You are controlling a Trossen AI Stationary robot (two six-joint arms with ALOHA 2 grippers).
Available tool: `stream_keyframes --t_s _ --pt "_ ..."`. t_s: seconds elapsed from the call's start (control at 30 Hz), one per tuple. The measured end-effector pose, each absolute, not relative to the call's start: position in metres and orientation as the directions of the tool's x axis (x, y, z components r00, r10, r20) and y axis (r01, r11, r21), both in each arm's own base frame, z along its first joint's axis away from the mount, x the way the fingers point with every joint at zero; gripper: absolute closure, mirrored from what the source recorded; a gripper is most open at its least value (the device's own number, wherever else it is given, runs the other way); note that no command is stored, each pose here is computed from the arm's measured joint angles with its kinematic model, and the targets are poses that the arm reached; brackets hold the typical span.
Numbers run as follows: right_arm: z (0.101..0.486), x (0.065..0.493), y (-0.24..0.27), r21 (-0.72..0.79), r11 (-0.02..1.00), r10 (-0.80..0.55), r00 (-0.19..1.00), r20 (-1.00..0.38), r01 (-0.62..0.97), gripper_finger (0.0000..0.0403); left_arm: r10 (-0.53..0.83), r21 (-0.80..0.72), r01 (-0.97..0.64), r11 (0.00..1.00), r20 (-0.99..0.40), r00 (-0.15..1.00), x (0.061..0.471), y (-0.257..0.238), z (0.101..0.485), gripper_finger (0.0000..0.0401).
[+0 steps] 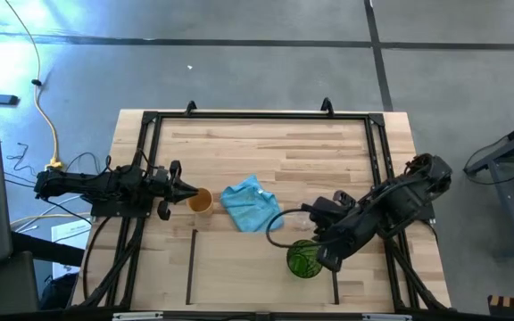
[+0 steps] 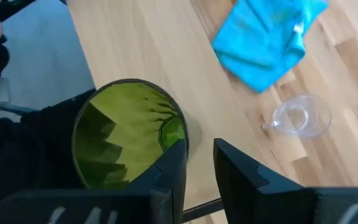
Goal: Stack small to large cups/mugs on shelf
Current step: Put the green cup on the shelf, then put the yellow cup on the shelf
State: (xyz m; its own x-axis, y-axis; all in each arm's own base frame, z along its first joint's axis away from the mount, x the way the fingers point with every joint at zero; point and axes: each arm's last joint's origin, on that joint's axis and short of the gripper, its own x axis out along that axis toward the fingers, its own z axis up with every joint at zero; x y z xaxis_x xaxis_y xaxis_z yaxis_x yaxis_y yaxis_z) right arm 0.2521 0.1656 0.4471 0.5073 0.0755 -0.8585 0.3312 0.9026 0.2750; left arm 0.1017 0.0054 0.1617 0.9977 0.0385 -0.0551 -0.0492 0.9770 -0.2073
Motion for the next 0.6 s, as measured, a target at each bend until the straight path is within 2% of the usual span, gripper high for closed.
stream_keyframes --t_s 0.17,0.37,0.47,0.6 --pt "0.466 0.235 0.148 0.213 0.942 0.018 0.595 -0.804 0.26 0.0329 0.039 -0.206 -0.05 0.977 -0.055 0.998 0.102 0.005 0.162 0.0366" --pt "0.49 0.214 0.115 -0.016 0.97 -0.19 0.719 -0.669 0.242 0.0329 0.047 -0.179 -0.057 0.982 -0.055 0.997 0.102 0.006 0.162 0.0366" --pt "0.499 0.207 0.1 -0.129 0.957 -0.282 0.741 -0.609 0.258 0.0329 0.059 -0.177 -0.068 0.982 -0.055 0.997 0.102 0.006 0.162 0.0366" --pt "0.504 0.205 0.085 -0.208 0.946 -0.324 0.744 -0.584 0.249 0.0329 0.124 -0.152 -0.127 0.98 -0.032 0.992 0.102 0.008 0.164 0.0366"
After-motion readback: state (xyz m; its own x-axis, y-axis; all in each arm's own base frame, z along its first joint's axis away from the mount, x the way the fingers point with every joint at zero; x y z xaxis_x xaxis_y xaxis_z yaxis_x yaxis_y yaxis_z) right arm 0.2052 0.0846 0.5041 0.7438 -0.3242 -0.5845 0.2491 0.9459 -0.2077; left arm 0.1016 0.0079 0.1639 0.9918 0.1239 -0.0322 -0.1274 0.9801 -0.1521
